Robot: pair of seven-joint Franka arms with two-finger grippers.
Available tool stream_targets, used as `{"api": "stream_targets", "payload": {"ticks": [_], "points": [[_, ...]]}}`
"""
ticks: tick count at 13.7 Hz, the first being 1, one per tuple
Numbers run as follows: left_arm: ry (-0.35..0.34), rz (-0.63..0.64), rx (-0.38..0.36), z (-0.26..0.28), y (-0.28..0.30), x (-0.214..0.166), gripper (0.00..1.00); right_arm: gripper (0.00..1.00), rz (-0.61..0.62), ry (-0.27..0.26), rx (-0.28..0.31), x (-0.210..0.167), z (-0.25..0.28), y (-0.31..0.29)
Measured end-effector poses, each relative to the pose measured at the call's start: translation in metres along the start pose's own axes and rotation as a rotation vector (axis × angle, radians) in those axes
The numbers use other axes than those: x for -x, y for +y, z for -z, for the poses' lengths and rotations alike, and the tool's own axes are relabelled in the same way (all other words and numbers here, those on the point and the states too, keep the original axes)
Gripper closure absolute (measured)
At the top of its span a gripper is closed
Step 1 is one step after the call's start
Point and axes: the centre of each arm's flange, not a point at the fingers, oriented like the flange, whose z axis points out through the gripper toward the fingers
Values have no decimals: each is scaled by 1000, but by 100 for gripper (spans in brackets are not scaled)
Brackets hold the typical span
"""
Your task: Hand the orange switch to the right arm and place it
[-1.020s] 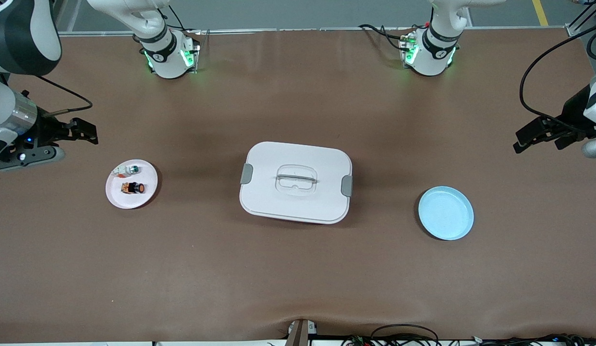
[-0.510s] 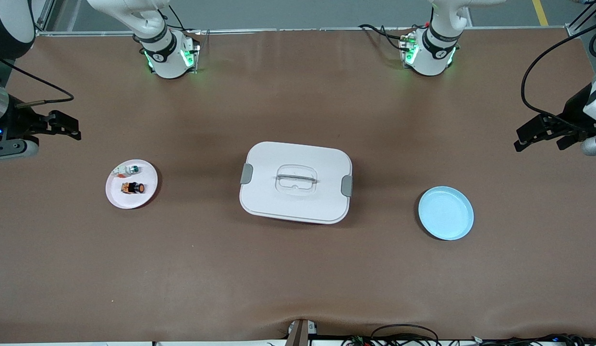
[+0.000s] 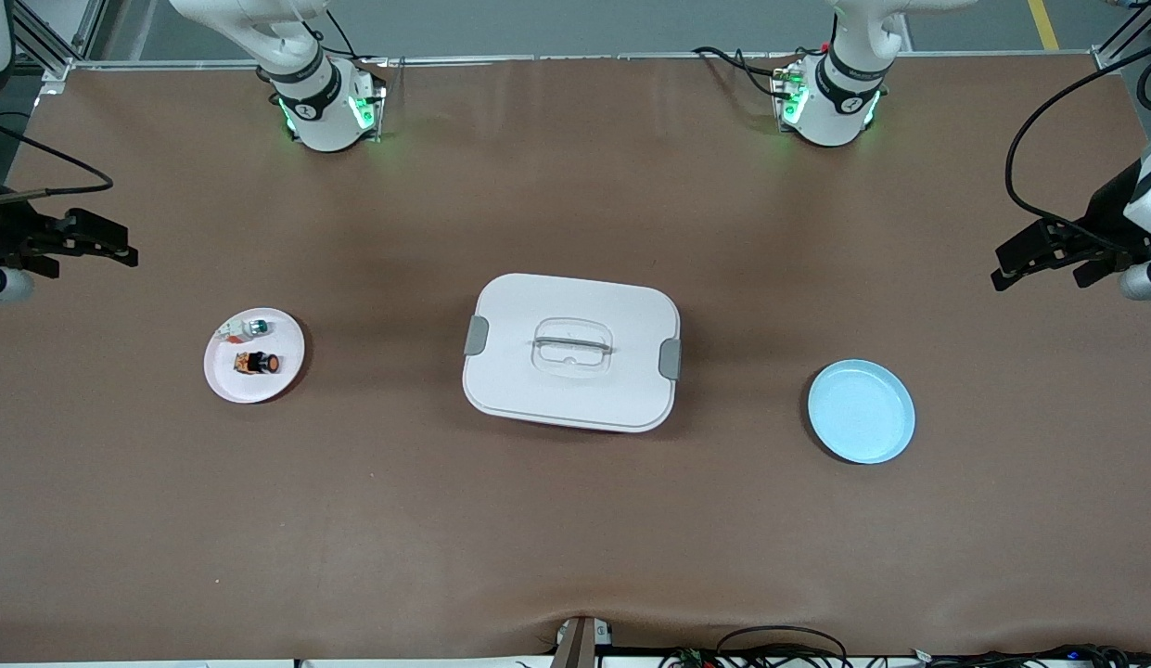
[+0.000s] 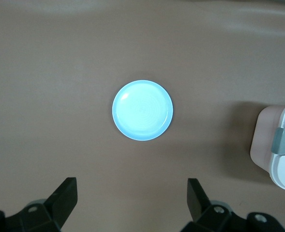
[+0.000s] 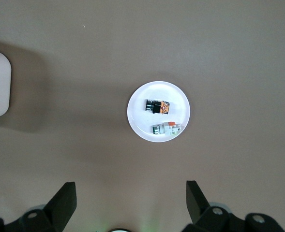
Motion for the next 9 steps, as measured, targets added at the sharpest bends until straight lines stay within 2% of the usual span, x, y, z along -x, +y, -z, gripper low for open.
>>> {"api": "stream_targets", "payload": {"ticks": [6,7,9], "points": [[-1,0,0,0,0,0,0,0,-9,59,10,0,22,5],[-1,0,0,0,0,0,0,0,-9,58,29,1,24,7],[-1,0,0,0,0,0,0,0,24,33,141,-1,24,-5]]}}
